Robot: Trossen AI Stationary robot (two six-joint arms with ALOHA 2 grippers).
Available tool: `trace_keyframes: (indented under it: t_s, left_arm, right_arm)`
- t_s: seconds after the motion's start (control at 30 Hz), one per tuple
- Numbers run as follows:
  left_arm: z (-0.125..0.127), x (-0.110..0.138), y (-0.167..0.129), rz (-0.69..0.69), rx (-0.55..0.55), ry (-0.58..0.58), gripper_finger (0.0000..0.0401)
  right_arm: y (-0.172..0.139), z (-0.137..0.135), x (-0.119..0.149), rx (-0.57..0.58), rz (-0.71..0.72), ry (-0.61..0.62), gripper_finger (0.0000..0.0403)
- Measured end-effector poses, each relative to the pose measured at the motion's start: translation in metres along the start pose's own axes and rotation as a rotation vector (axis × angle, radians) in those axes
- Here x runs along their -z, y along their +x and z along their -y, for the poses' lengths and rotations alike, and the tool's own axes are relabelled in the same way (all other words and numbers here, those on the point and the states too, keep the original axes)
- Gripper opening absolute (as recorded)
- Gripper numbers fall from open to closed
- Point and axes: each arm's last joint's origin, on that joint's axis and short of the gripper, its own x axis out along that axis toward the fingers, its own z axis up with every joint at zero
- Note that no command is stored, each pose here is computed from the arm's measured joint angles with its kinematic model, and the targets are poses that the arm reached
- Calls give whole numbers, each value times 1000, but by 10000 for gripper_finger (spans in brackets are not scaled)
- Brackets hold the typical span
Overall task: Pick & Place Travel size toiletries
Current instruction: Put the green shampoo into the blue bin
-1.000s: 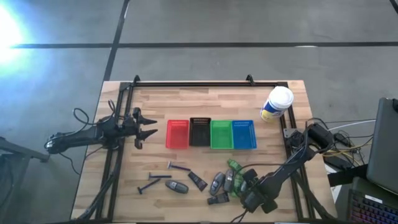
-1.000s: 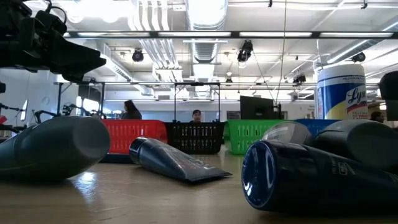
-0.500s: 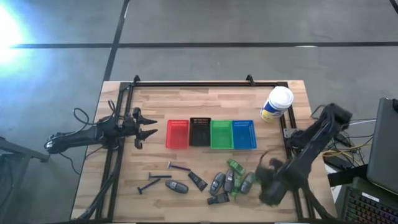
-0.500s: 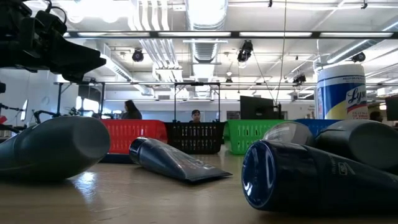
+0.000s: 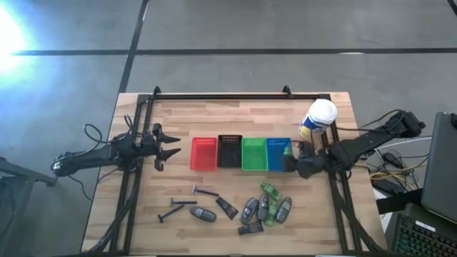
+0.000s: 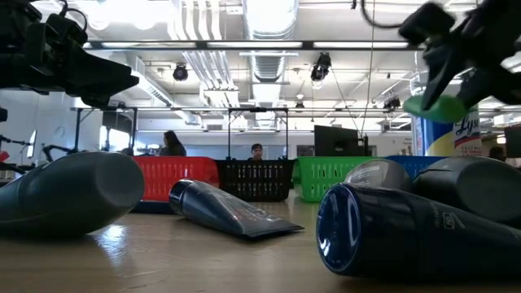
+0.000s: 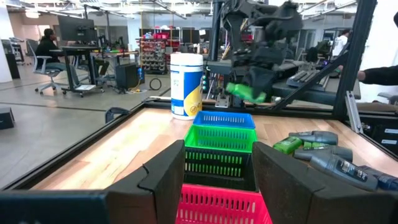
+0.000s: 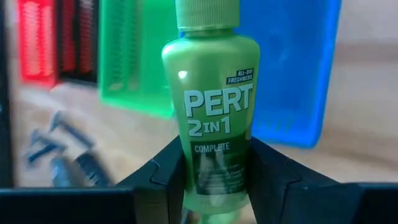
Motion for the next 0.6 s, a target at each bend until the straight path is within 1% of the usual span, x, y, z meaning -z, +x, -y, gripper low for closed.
trace_keyframes:
  t_s: [0.13,0.2,0.3,0.4,0.6]
  left_arm:
    - [0,0,0,0,0,0,193]
    - [0,0,0,0,0,0,193]
    - [0,0,0,0,0,0,193]
    - [0,0,0,0,-1,0,193]
    - [0,0,0,0,0,0,193]
  right_arm:
    - [17,3,-20,87,-10,-17,123]
    - [23,2,-28,101,-31,-29,131]
    - [31,-3,-37,81,-38,-47,158]
    - [35,-6,-41,93,-35,-68,195]
    - [35,-9,-40,102,-64,-128,263]
